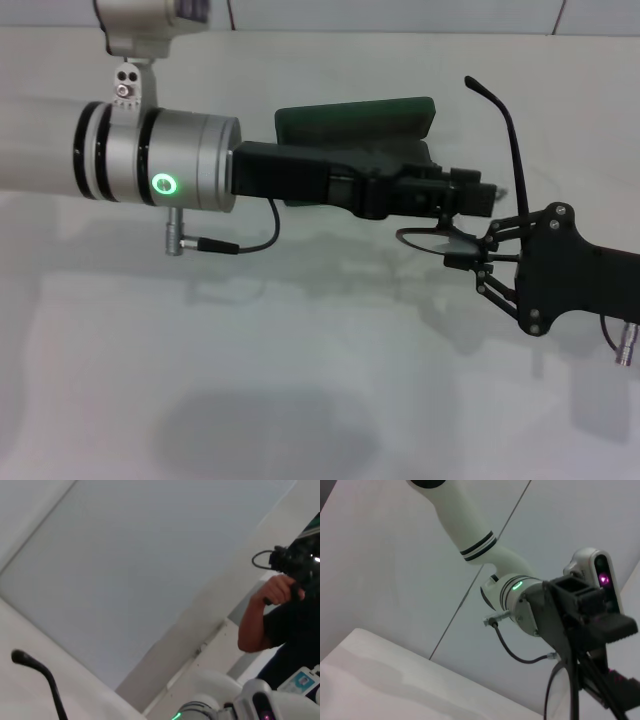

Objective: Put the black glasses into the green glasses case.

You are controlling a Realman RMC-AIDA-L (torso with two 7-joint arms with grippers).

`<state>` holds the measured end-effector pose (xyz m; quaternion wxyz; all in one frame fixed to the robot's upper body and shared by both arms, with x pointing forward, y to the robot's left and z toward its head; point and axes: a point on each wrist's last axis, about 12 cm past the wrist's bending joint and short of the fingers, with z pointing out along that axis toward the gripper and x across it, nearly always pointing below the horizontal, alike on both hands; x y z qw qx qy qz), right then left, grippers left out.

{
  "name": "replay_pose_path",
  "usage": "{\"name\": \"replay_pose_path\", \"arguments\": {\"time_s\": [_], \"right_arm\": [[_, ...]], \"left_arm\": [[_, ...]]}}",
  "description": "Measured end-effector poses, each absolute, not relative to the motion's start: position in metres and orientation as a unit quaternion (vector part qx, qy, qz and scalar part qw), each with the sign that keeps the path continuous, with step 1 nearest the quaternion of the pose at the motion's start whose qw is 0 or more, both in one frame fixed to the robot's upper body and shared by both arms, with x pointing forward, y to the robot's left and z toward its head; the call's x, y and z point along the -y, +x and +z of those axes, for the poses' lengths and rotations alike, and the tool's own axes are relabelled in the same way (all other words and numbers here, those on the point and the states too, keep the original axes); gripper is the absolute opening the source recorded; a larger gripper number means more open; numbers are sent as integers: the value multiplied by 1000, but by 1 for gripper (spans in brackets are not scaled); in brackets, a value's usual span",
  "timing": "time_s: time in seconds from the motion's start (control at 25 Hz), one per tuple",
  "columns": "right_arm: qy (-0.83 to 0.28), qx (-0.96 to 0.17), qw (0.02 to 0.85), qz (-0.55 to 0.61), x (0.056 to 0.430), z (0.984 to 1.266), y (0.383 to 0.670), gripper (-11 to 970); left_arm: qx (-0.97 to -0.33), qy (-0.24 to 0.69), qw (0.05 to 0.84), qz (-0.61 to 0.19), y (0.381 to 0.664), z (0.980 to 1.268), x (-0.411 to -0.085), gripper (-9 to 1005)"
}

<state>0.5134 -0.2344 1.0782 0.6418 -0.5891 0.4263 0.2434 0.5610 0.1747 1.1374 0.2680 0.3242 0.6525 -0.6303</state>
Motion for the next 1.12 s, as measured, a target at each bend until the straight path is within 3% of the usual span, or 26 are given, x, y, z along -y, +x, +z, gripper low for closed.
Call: {"name": "replay_pose_path", "arguments": {"time_s": [0.48, 0.76, 1.12], "right_arm": [[-598, -397, 643, 268, 231, 1082, 505, 115], [-593, -302, 675, 318, 239, 1098, 482, 114], [-600, -255, 638, 410, 216, 1102, 475, 114]], "left_arm": [[-668, 324, 270, -613, 569, 1142, -186, 481], [-727, 301, 280, -550, 576, 1123, -208, 481], [-712, 319, 311, -542, 576, 1119, -186, 481]]}}
